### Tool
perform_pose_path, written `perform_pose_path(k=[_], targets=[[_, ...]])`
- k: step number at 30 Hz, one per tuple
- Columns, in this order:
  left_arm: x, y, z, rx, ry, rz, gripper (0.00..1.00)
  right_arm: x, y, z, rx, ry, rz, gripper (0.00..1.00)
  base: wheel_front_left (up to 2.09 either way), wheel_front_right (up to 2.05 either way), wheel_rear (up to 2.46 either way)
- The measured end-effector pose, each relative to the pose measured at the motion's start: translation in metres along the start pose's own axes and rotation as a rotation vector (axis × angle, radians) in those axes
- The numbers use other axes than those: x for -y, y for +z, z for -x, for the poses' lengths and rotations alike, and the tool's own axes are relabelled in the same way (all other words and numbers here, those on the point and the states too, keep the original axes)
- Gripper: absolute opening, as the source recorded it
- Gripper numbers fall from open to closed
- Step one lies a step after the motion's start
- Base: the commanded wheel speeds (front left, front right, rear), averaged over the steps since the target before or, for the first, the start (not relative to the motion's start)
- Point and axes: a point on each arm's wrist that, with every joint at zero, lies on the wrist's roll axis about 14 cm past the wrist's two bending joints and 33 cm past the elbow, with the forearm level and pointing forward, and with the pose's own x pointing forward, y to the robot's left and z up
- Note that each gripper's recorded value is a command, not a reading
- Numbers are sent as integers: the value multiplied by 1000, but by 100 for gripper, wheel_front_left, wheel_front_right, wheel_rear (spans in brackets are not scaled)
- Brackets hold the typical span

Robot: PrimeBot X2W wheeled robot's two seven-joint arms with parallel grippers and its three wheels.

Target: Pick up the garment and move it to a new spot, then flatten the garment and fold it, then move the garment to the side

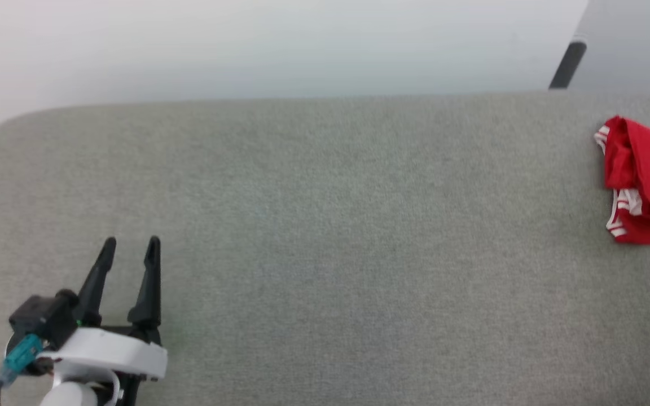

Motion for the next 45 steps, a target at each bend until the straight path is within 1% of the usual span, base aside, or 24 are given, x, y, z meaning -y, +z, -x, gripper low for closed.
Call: perform_pose_path(k=[4,10,14,18,22,26,36,45], targets=[[-11,12,19,22,32,-13,100,-21,2,20,53,24,-45,100,0,0,0],[-29,25,45,46,88,-20,100,-59,0,46,109,69,-59,100,0,0,0],[-39,27,61,47,118,-42,100,-81,-3,66,130,87,-80,100,0,0,0],[-47,32,73,58,149,-42,100,-97,-5,81,141,99,-103,100,0,0,0],[-51,25,84,27,152,-63,100,-111,-7,94,144,111,-120,100,0,0,0],[-49,19,88,5,139,-71,100,-120,-7,105,152,113,-140,100,0,0,0],[-55,16,95,-2,165,-48,100,-132,-10,128,150,100,-191,100,0,0,0],[-54,16,97,1,164,-35,100,-134,-7,135,161,94,-195,100,0,0,0]])
